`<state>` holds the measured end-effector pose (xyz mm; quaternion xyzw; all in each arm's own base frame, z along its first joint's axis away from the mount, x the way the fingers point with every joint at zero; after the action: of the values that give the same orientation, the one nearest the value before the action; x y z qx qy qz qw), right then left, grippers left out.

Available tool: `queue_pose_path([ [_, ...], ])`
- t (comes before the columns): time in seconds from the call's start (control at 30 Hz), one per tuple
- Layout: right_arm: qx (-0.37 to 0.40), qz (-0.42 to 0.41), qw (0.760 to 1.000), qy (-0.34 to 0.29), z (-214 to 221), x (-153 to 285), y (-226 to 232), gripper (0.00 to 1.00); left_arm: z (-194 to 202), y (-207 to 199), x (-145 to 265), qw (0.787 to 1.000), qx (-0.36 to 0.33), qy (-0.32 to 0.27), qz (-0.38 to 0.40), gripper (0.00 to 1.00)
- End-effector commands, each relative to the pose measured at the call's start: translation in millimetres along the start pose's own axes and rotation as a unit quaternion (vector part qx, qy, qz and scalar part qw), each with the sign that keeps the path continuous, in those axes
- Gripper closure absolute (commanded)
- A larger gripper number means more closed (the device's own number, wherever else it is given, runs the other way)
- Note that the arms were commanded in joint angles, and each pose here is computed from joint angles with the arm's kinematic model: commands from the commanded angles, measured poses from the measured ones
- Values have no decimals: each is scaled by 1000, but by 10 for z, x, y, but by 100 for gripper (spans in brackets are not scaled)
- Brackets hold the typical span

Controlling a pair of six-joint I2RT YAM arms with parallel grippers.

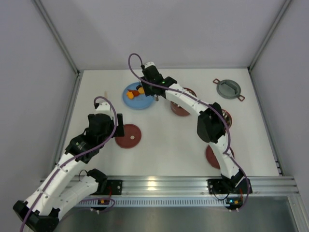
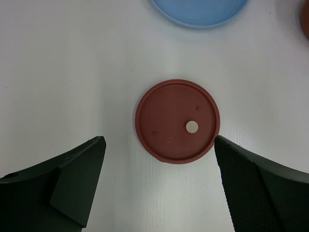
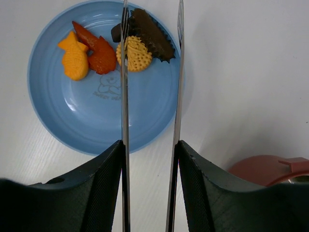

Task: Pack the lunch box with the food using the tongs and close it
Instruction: Pick up the fake food from the plate.

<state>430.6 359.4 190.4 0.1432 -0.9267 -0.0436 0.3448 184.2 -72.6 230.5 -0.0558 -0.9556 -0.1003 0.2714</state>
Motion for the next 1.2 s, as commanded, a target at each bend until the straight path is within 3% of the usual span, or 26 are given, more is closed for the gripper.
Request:
queue_pose_path([
  [0.0,10,2,999,-32,-111,-70,8,53,-59,-2,11,1000,-1,-11,1,1],
  [0.67,46,22,999,8,147,-234,-63,59,-54,-1,5,1000,-1,-9,-1,1],
  [1.17,42,-11,999,22,189,244,139,76,-58,0,8,1000,-1,-10,-1,1],
])
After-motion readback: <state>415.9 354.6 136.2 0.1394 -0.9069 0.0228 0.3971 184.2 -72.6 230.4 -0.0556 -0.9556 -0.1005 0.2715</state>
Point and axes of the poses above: each gripper's point midway between its finger pads, its own x axis back along the fingers, its own y axis along the line the jaws close on, z = x × y, the point moved 6 cm from there along x, back along the fingers, and after that the axes turned 15 degrees about -x, right-handed, at the moved point
